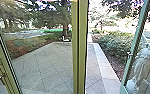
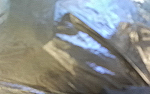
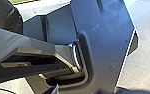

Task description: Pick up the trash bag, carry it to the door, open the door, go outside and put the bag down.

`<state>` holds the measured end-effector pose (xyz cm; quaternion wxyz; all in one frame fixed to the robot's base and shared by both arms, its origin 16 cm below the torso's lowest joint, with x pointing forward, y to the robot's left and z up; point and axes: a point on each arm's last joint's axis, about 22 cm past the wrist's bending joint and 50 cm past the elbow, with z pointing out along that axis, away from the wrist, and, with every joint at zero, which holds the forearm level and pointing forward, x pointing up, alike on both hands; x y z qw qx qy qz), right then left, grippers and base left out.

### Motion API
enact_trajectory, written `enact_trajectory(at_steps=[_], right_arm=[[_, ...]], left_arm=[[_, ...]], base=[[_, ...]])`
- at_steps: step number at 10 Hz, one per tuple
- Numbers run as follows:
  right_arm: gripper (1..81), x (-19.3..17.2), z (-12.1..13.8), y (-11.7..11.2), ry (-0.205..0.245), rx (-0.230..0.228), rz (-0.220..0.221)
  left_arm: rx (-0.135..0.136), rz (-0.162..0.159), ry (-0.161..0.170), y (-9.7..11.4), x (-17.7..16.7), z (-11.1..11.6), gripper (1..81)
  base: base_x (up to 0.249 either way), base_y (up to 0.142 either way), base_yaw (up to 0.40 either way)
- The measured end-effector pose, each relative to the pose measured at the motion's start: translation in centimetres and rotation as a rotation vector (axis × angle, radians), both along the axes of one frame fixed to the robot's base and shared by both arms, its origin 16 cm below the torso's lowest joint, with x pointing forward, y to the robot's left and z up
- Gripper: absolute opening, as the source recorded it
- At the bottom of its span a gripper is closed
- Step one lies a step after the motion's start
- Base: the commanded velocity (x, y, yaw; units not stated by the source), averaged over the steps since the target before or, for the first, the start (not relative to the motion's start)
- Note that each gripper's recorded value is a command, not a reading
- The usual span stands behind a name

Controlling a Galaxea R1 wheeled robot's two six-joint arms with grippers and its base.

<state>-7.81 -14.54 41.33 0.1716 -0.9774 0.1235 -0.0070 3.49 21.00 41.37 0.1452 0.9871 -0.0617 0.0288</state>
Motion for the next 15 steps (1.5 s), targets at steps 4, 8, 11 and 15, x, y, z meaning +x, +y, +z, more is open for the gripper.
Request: enact_trajectory(at_steps=[4,8,11,15], right_arm=[[81.1,0.2,0.0,0.3,-0.003,0.004,0.001],[81.1,0.2,0.0,0.3,-0.003,0.003,0.001],[81.1,0.3,0.0,0.5,-0.003,0.005,0.001],[81.1,0.2,0.1,0.7,-0.002,0.008,0.001]], left_arm=[[-0.003,-0.001,-0.013,-0.3,0.9,0.1,1.0],[-0.002,-0.003,0.004,-0.2,0.0,0.0,1.0],[-0.002,-0.004,0.003,-0.2,0.0,0.0,1.0],[-0.003,-0.005,0.002,-0.2,0.2,0.0,1.0]], base=[[0.0,0.0,-0.191],[0.0,0.0,-0.208],[0.0,0.0,-0.217],[0.0,0.0,-0.19]])
